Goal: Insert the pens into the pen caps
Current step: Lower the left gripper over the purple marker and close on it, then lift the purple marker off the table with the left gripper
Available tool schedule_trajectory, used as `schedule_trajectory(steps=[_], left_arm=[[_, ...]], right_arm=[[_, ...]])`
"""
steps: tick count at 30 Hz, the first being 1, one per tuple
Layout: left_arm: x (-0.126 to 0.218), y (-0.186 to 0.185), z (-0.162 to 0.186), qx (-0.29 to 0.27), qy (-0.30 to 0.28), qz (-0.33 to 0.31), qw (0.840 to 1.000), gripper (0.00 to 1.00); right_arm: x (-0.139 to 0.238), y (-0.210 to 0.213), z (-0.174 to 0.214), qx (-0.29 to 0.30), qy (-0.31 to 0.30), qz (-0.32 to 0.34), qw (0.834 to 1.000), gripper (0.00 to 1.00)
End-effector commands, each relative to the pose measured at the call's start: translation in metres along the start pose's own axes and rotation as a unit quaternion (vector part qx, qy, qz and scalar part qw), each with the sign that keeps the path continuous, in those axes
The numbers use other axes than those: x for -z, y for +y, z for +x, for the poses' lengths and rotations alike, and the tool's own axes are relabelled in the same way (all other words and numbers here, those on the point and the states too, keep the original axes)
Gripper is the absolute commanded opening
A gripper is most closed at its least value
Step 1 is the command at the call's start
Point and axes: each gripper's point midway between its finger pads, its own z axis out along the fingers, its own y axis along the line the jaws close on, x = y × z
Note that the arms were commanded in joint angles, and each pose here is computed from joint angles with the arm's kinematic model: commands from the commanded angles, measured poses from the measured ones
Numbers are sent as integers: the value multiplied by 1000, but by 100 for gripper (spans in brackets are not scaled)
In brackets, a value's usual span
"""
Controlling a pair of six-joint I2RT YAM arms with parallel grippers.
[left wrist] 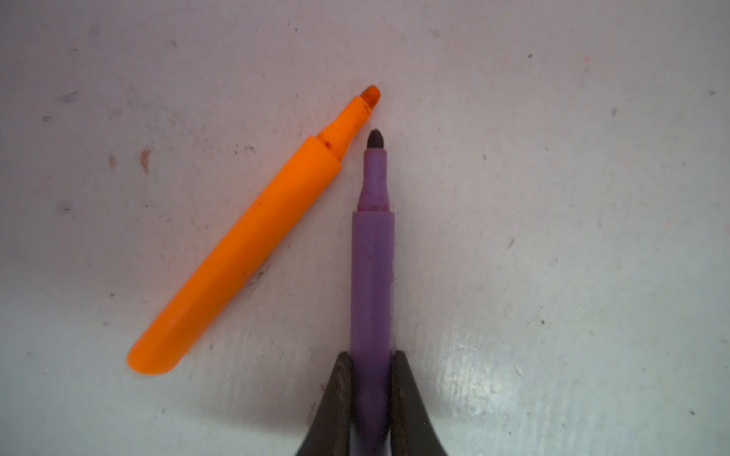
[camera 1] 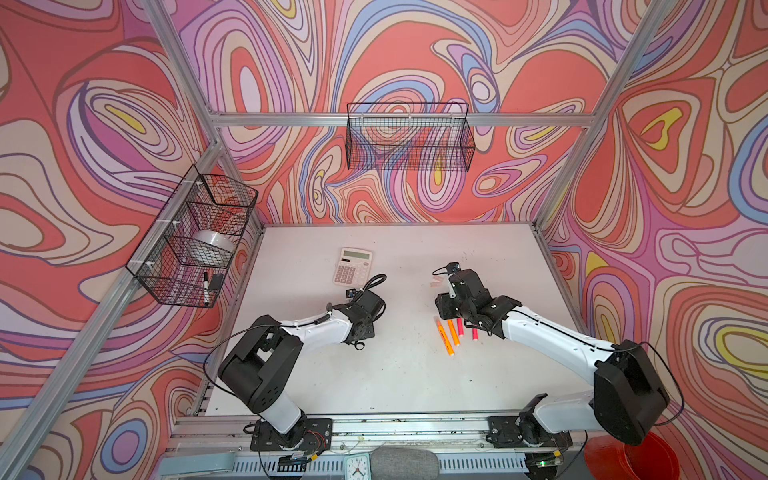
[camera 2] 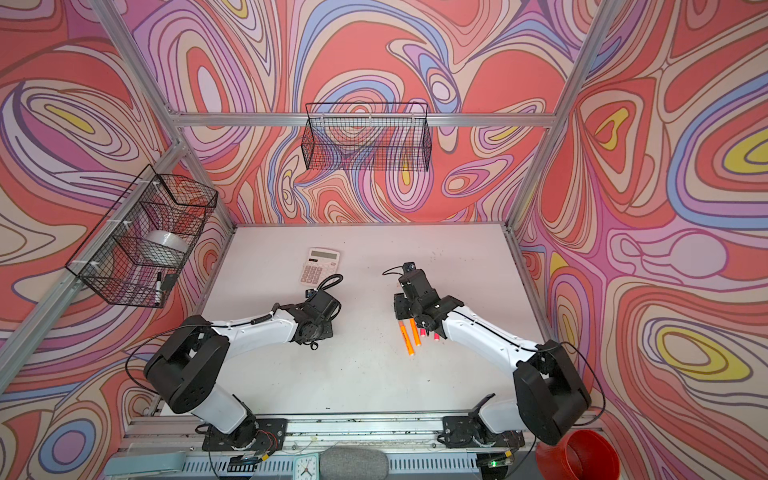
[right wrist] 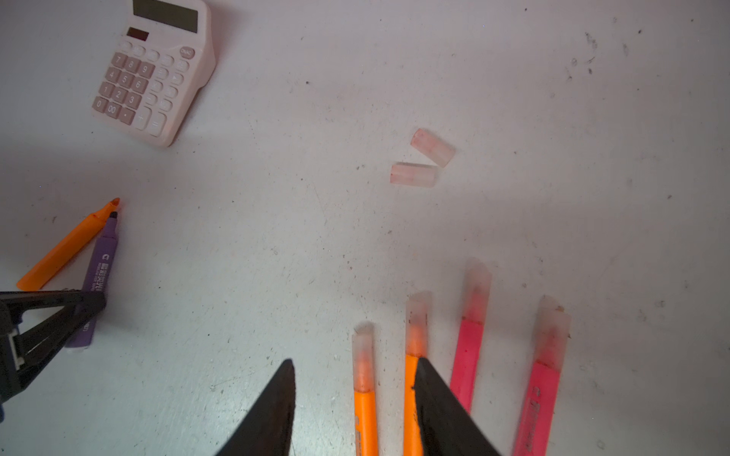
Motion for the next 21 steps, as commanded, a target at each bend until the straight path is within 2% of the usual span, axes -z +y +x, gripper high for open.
schedule_trajectory(steps=[1,3,6,9,12,15,18,21], left_arm=[[-10,4,19,0,40,-12,999,8],[-11,2,21,0,43,-2,999,8],[-9,-5,21,-2,42,21,999,1],[-5,-10,18,-7,35,38,999,0],[4,-16,9,-19,20,55,998,0],[20,-31,-4,-28,2,96,995,0],[49,-58,-23,-20,-32,182,983,0],[90,-86,-46,-10,-94,288,953,0]], right_arm=[[8,-4,0,2,-11,8,1000,50],[10,-5,-1,0,-16,9,1000,50],[15,-6,-4,-4,-27,7,1000,50],[23,-4,-8,-15,-45,-4,999,50],[39,3,-19,-39,-72,-31,996,51],[73,17,-45,-65,-117,-78,988,51],[115,31,-78,-96,-185,-133,969,52],[141,40,-100,-130,-241,-183,944,54]])
